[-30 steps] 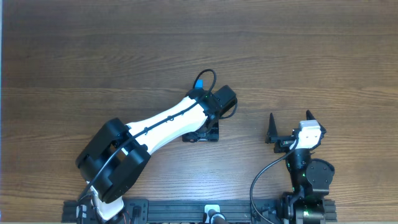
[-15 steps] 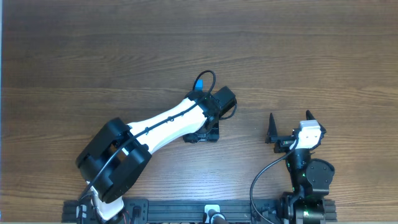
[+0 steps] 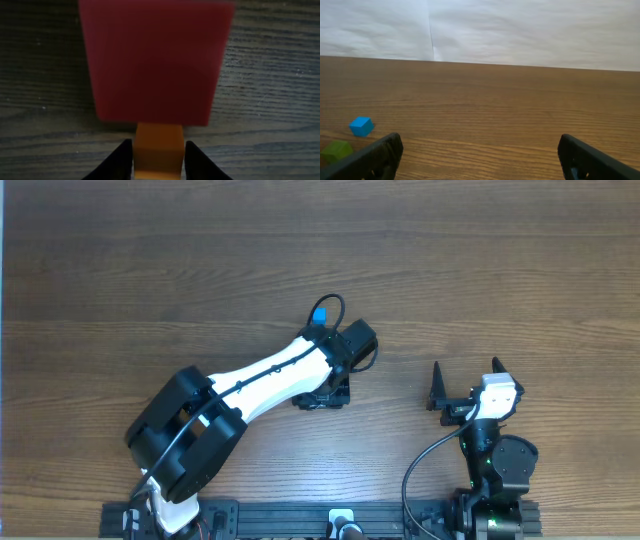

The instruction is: Stack Cubes

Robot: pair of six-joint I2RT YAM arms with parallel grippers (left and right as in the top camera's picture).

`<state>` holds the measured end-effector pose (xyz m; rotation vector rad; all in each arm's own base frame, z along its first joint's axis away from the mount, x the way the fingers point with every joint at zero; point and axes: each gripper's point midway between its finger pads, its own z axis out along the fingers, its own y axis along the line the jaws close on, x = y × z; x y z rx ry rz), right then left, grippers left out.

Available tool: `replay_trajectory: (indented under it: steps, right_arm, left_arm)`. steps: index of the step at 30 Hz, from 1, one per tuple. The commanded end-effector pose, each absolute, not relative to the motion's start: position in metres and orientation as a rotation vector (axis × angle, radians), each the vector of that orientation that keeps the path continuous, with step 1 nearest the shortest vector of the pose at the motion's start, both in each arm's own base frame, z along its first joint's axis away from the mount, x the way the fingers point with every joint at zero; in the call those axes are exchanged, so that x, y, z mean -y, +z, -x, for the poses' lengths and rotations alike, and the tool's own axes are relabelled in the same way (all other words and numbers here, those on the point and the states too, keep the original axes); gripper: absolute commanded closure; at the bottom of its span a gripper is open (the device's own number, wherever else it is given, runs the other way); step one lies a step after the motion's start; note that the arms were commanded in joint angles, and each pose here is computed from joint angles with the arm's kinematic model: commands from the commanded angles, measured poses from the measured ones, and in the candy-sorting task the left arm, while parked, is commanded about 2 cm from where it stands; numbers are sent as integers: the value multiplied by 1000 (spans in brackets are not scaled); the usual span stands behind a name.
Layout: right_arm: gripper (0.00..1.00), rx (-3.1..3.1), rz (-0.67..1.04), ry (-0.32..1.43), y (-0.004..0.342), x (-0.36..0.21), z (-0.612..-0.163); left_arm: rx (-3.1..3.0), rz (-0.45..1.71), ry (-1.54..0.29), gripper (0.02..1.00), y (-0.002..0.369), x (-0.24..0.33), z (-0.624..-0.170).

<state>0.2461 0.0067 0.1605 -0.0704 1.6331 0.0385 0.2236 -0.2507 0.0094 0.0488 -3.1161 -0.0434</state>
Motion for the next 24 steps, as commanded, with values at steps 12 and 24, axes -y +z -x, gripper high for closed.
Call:
replay_trajectory:
  steps: [12, 24]
  right_arm:
    - [7, -1633, 75, 49, 159, -8, -246]
    - [7, -1633, 75, 49, 159, -8, -246]
  left_arm:
    - [3099, -72, -57, 980, 4, 246, -222]
    - [3256, -81, 26, 982, 90, 249, -265]
